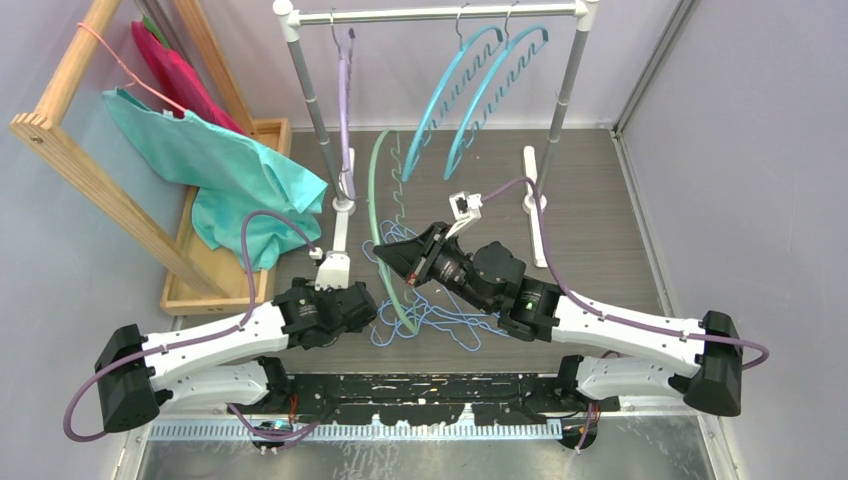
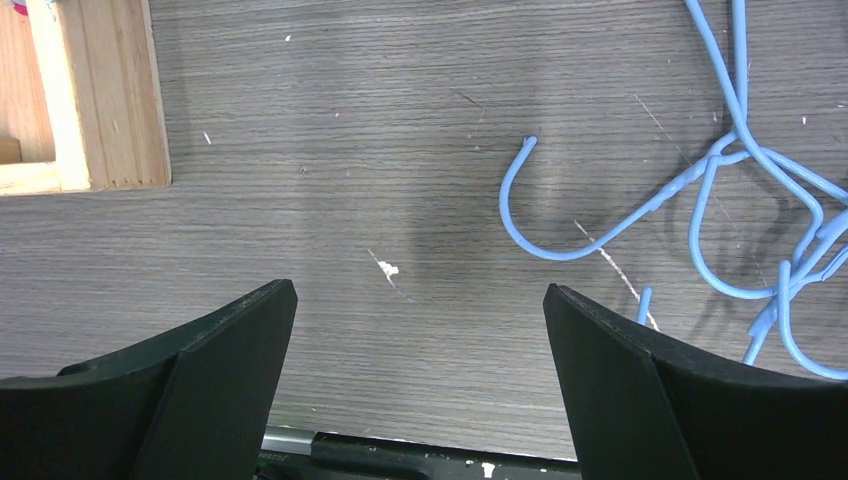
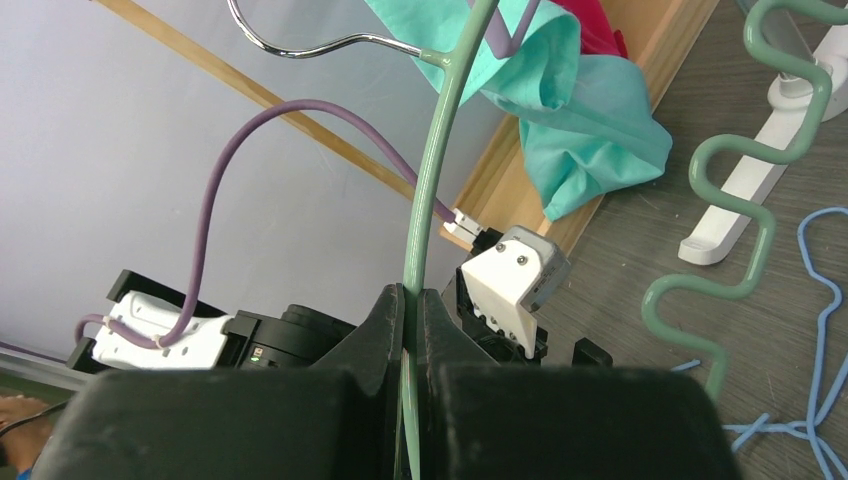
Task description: Organize the hangers
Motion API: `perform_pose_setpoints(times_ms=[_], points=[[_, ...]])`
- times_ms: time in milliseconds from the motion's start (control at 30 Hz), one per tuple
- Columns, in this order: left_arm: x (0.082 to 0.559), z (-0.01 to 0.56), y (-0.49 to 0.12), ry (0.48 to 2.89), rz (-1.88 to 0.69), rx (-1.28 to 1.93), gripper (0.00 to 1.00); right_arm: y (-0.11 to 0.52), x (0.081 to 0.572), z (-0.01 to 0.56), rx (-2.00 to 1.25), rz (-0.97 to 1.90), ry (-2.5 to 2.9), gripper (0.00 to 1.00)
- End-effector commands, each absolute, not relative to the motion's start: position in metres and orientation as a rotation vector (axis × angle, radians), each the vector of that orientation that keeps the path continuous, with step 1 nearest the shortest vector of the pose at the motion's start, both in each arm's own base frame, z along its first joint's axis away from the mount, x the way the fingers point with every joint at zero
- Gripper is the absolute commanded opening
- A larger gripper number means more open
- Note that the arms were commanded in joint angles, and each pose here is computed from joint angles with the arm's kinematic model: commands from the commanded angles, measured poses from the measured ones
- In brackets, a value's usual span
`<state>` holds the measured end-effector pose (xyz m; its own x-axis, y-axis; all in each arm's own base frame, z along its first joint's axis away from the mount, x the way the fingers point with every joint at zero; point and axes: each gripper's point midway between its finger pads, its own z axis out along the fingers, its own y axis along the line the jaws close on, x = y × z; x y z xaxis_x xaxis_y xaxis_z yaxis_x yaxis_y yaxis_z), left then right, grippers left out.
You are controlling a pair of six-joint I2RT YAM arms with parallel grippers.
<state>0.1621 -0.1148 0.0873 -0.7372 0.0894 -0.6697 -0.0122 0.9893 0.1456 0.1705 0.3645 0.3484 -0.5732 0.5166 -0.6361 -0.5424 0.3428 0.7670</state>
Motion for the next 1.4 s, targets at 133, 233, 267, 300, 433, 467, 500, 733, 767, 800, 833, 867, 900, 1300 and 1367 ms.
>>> perform_pose_setpoints(times_ms=[133, 233, 267, 300, 433, 467, 500, 733, 767, 800, 833, 867, 900, 1300, 1367], points=[[0.17, 0.101, -0.122, 2.358, 0.155, 0.036, 0.98, 0.367, 0.16, 0.415, 0.007, 1.576, 1.46, 0.01], [0.171, 0.103, -0.123, 2.354, 0.151, 0.036, 0.98, 0.366, 0.163, 0.437, 0.012, 1.573, 1.411, 0.01], [0.171, 0.104, -0.123, 2.353, 0.148, 0.037, 0.98, 0.366, 0.165, 0.443, 0.017, 1.57, 1.396, 0.01], [0.171, 0.105, -0.122, 2.352, 0.148, 0.036, 0.98, 0.365, 0.167, 0.45, 0.026, 1.564, 1.383, 0.01], [0.17, 0.109, -0.12, 2.348, 0.145, 0.034, 0.98, 0.365, 0.176, 0.472, 0.044, 1.52, 1.339, 0.01], [0.17, 0.109, -0.12, 2.347, 0.14, 0.032, 0.98, 0.366, 0.177, 0.479, 0.044, 1.514, 1.327, 0.01], [0.17, 0.11, -0.12, 2.346, 0.134, 0.032, 0.98, 0.367, 0.179, 0.485, 0.045, 1.505, 1.316, 0.01], [0.171, 0.115, -0.119, 2.333, 0.128, 0.037, 0.98, 0.378, 0.212, 0.513, 0.063, 1.468, 1.295, 0.01], [0.171, 0.115, -0.119, 2.333, 0.131, 0.039, 0.98, 0.379, 0.219, 0.515, 0.072, 1.473, 1.291, 0.01], [0.171, 0.116, -0.118, 2.332, 0.13, 0.039, 0.98, 0.378, 0.227, 0.518, 0.084, 1.473, 1.28, 0.01], [0.171, 0.116, -0.118, 2.332, 0.135, 0.041, 0.98, 0.376, 0.234, 0.522, 0.093, 1.472, 1.269, 0.01], [0.17, 0.116, -0.118, 2.331, 0.132, 0.039, 0.98, 0.375, 0.241, 0.524, 0.099, 1.469, 1.259, 0.01], [0.17, 0.116, -0.118, 2.33, 0.127, 0.038, 0.98, 0.372, 0.246, 0.53, 0.108, 1.468, 1.24, 0.01], [0.171, 0.117, -0.118, 2.324, 0.126, 0.043, 0.98, 0.364, 0.305, 0.553, 0.134, 1.513, 1.179, 0.01], [0.171, 0.117, -0.118, 2.326, 0.125, 0.043, 0.98, 0.363, 0.315, 0.55, 0.149, 1.512, 1.182, 0.01]])
